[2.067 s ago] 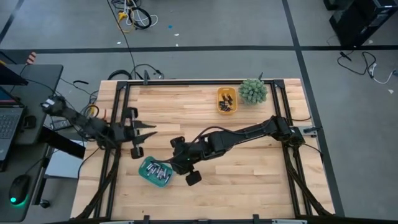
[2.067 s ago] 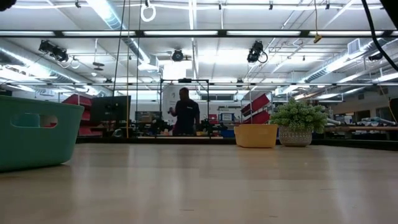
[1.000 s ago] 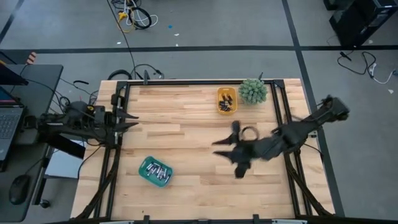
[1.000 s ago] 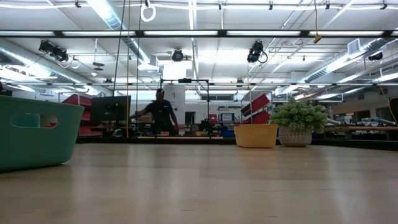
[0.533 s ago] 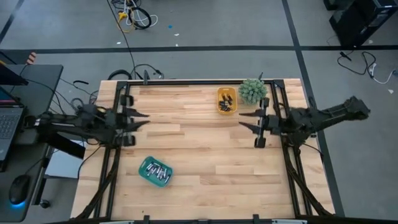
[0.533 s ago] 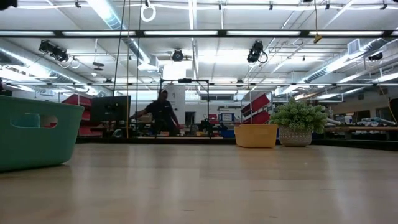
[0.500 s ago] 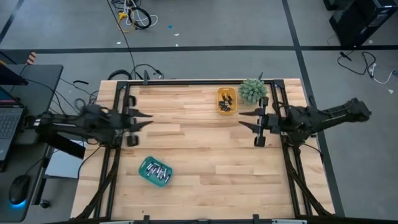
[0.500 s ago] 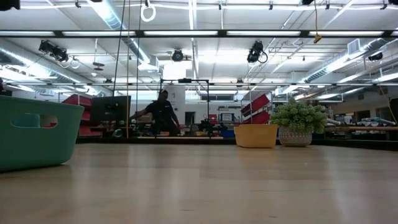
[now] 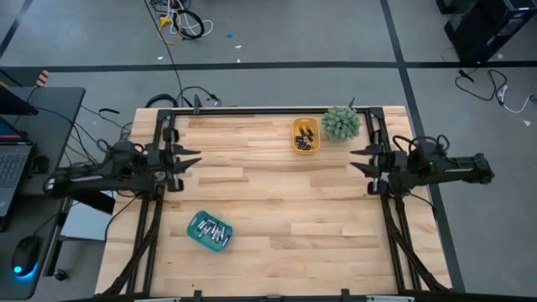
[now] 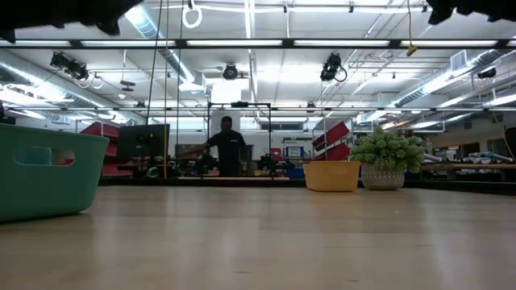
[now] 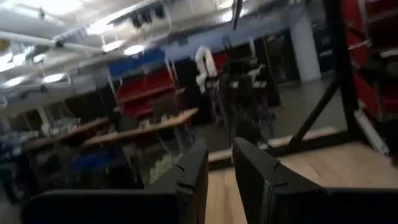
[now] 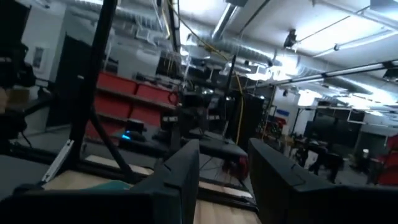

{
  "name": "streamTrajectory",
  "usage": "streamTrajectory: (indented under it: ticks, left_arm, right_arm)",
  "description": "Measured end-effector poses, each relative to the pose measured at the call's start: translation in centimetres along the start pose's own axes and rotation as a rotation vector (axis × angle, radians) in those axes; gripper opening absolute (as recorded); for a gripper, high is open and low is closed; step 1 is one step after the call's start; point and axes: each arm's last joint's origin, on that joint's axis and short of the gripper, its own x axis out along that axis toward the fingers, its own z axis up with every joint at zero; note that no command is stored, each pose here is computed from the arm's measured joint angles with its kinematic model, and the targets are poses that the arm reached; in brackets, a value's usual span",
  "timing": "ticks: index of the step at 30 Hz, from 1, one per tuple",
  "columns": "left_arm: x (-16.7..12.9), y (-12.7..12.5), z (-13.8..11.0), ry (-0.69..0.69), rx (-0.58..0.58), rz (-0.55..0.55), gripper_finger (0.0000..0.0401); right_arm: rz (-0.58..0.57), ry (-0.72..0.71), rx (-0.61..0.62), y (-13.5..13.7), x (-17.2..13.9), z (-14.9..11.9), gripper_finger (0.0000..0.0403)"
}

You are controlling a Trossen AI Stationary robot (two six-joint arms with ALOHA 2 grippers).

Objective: Sort batteries
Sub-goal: Return to Home Position

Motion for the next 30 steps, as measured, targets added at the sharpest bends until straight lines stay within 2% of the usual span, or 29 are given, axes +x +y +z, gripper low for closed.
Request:
streamTrajectory:
  ticks: [2, 6, 10, 16, 20, 23, 24, 26, 28, 30]
  left_arm:
    - [-0.1, -0.1, -0.8, 0.019, -0.013, 0.019, 0.0073]
    - [-0.4, 0.1, -1.0, 0.010, -0.012, 0.036, 0.0073]
    - [-0.4, -0.2, -2.3, 0.108, -0.021, -0.025, 0.0073]
    - [-0.7, -0.9, -4.7, 0.101, -0.110, -0.062, 0.0073]
    - [-1.1, -1.7, -5.8, 0.039, -0.196, -0.186, 0.0073]
    - [-1.4, -2.8, -8.4, 0.016, -0.284, -0.282, 0.0073]
    - [-1.4, -3.1, -8.7, 0.053, -0.294, -0.307, 0.0074]
    - [-1.4, -3.4, -9.5, 0.129, -0.282, -0.309, 0.0074]
    - [-1.4, -3.7, -9.6, 0.149, -0.250, -0.300, 0.0074]
    - [-1.3, -3.7, -9.2, 0.103, -0.221, -0.294, 0.0074]
  right_arm:
    - [-0.001, -0.006, 0.030, 0.2, -0.5, -0.9, 0.0123]
    - [0.003, 0.008, 0.079, 0.8, -1.3, -3.1, 0.0123]
    - [-0.001, -0.007, 0.093, 1.3, -2.0, -4.9, 0.0123]
    - [0.002, 0.004, 0.112, 2.0, -2.4, -7.3, 0.0123]
    - [-0.021, 0.032, 0.131, 2.0, -2.4, -7.6, 0.0123]
    - [-0.023, 0.033, 0.125, 2.0, -2.4, -7.6, 0.0123]
    - [-0.021, 0.037, 0.119, 2.0, -2.4, -7.7, 0.0123]
    - [-0.018, 0.052, 0.113, 2.0, -2.4, -7.8, 0.0123]
    - [-0.016, 0.065, 0.113, 2.1, -2.4, -8.0, 0.0123]
    - [-0.022, 0.083, 0.119, 2.1, -2.4, -8.1, 0.0123]
